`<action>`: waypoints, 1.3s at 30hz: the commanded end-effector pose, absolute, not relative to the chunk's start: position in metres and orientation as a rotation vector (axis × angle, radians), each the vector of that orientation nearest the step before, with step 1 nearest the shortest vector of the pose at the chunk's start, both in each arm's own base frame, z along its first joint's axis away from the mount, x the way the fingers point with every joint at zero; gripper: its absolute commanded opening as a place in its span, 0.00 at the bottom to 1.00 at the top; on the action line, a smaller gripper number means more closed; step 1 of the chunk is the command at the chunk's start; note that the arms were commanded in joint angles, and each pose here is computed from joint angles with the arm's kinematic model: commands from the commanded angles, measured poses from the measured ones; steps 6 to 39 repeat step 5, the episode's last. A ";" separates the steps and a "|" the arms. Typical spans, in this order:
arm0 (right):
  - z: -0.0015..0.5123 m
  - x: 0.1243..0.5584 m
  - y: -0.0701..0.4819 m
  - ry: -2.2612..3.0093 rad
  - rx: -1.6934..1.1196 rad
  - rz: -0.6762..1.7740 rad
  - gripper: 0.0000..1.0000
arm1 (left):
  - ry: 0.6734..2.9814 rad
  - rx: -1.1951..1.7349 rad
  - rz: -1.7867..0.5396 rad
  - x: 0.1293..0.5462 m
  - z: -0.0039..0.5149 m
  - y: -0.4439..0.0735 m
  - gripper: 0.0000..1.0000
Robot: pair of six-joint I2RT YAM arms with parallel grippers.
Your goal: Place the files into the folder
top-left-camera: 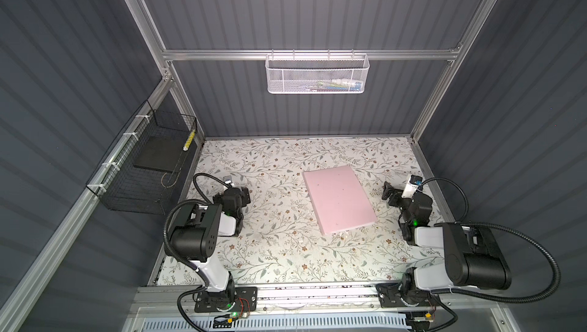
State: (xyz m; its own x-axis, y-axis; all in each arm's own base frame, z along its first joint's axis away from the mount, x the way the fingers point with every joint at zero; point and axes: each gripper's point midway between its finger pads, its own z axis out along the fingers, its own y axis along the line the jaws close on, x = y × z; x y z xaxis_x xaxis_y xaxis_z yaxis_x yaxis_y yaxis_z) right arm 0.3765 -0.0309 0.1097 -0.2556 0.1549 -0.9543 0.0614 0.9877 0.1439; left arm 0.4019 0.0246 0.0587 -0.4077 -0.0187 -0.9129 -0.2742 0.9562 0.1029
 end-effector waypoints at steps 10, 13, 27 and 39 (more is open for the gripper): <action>0.118 0.387 -0.018 1.839 0.062 0.076 0.99 | 1.941 -0.179 0.295 0.409 0.069 0.019 1.00; 0.118 0.387 -0.018 1.839 0.062 0.076 0.99 | 1.941 -0.179 0.295 0.409 0.069 0.019 1.00; 0.118 0.387 -0.018 1.839 0.062 0.076 0.99 | 1.941 -0.179 0.295 0.409 0.069 0.019 1.00; 0.118 0.387 -0.018 1.839 0.062 0.076 0.99 | 1.941 -0.179 0.295 0.409 0.069 0.019 1.00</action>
